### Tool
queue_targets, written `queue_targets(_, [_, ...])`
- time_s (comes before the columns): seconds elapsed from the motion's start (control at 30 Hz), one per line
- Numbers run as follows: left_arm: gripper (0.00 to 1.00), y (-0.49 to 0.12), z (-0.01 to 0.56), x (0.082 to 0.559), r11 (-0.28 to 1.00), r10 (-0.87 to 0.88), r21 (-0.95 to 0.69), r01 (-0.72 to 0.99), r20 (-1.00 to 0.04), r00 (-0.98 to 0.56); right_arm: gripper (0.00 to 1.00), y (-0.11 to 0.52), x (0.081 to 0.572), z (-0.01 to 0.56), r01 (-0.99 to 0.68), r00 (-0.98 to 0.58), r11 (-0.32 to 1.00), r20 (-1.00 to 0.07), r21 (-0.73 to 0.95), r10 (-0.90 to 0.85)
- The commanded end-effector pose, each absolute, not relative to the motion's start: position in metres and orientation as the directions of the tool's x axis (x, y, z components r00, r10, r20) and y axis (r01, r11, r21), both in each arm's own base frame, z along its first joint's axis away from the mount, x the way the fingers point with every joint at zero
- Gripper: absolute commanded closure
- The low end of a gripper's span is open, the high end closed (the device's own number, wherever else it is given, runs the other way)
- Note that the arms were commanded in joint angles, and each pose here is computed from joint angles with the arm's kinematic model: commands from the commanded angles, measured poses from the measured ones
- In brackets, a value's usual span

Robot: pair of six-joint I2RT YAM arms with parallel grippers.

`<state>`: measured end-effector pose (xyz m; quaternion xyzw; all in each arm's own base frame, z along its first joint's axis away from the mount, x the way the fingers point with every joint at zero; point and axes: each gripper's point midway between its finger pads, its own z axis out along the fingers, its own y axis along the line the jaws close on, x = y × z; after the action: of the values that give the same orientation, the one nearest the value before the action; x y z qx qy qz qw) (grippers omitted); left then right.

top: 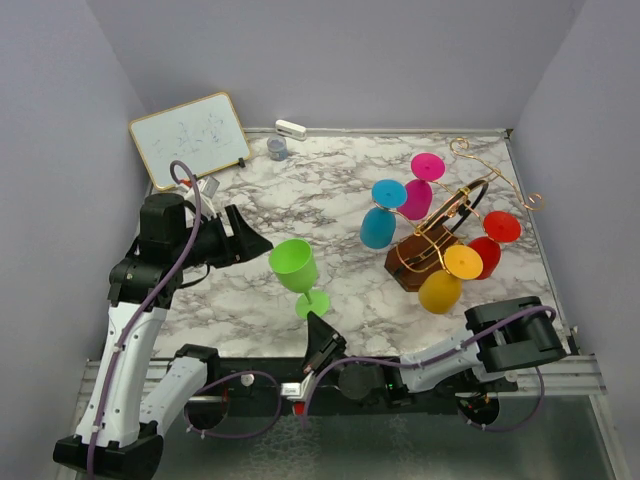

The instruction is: Take the wine glass off the wine glass rack

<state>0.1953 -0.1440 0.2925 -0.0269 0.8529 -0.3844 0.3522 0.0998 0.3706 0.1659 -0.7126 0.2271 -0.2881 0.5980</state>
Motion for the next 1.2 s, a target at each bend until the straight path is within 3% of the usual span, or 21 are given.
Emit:
queue_targets(0.0, [0.32, -0.149, 0.284, 0.180, 0.686, -0.274, -0.681, 0.255, -0.567, -0.777, 0.99, 0.371, 0.098, 0.173, 0.074, 0.721, -0.147, 0.155, -0.986, -0.675])
queue_targets(0.33, [0.32, -0.150, 0.273, 0.169, 0.694, -0.245, -0.671, 0.260, -0.561, -0.791, 0.99, 0.376, 0.095, 0.155, 0.113, 0.715, -0.204, 0.222, -0.972, -0.663])
queue_targets(0.73, [0.42, -0.147, 0.234, 0.158, 0.733, -0.180, -0.639, 0.232, -0.512, -0.840, 0.99, 0.379, 0.094, 0.151, 0.164, 0.705, -0.227, 0.275, -0.960, -0.653])
queue_targets(0.8, [0.51, -0.146, 0.232, 0.158, 0.738, -0.174, -0.634, 0.232, -0.511, -0.842, 0.99, 0.379, 0.094, 0.148, 0.169, 0.702, -0.239, 0.287, -0.956, -0.652])
queue_targets(1.0, [0.97, -0.144, 0.226, 0.159, 0.753, -0.166, -0.620, 0.223, -0.507, -0.846, 0.99, 0.377, 0.096, 0.149, 0.172, 0.686, -0.227, 0.281, -0.959, -0.671])
queue_targets(1.07, [1.00, -0.142, 0.230, 0.163, 0.761, -0.179, -0.611, 0.217, -0.520, -0.835, 0.98, 0.376, 0.097, 0.150, 0.168, 0.680, -0.221, 0.275, -0.961, -0.680])
queue_targets(1.17, [1.00, -0.138, 0.239, 0.171, 0.777, -0.205, -0.595, 0.208, -0.551, -0.809, 0.77, 0.375, 0.098, 0.154, 0.160, 0.669, -0.205, 0.259, -0.965, -0.697])
